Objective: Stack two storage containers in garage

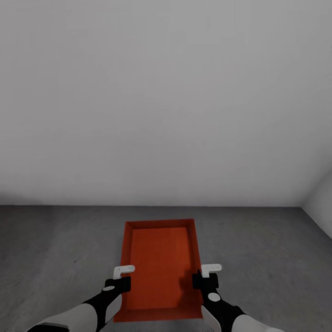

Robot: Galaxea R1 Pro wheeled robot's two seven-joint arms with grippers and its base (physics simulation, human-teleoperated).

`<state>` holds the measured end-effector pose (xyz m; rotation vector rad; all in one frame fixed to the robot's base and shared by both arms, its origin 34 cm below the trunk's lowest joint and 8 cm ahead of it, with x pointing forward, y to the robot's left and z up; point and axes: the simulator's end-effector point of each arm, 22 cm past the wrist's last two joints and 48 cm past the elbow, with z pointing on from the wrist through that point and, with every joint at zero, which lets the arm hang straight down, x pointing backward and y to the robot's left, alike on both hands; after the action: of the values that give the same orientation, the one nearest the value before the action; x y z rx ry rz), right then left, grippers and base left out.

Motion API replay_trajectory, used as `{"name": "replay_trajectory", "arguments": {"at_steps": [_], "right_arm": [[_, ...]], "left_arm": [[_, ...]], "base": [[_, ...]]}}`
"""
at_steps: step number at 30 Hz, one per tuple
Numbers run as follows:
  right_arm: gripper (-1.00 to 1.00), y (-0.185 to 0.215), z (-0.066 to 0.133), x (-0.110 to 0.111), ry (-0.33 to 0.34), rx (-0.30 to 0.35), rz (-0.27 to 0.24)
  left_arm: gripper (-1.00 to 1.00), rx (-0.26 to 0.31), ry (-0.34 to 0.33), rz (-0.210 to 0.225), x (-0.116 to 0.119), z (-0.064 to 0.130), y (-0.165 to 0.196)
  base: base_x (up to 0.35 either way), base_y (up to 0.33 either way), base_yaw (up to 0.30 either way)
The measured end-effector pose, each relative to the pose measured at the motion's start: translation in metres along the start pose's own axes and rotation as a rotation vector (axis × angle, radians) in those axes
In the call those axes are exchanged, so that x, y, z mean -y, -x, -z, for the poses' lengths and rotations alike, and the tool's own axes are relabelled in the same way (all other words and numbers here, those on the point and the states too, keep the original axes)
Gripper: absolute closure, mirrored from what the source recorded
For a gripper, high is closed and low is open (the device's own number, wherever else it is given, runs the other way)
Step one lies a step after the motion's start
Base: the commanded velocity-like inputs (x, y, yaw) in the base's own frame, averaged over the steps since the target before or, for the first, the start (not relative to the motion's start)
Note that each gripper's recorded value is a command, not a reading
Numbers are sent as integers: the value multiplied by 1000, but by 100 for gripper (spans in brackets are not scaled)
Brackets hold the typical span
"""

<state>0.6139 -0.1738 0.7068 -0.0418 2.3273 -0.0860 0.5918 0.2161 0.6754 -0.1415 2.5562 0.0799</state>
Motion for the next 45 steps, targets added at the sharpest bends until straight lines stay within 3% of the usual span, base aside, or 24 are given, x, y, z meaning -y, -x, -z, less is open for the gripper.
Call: {"name": "replay_trajectory", "arguments": {"at_steps": [45], "right_arm": [[100,-36,-9,-3,1,-65,4]], "left_arm": [[100,-64,5,-7,-2,-16,-33]], "base": [[0,0,0]]}}
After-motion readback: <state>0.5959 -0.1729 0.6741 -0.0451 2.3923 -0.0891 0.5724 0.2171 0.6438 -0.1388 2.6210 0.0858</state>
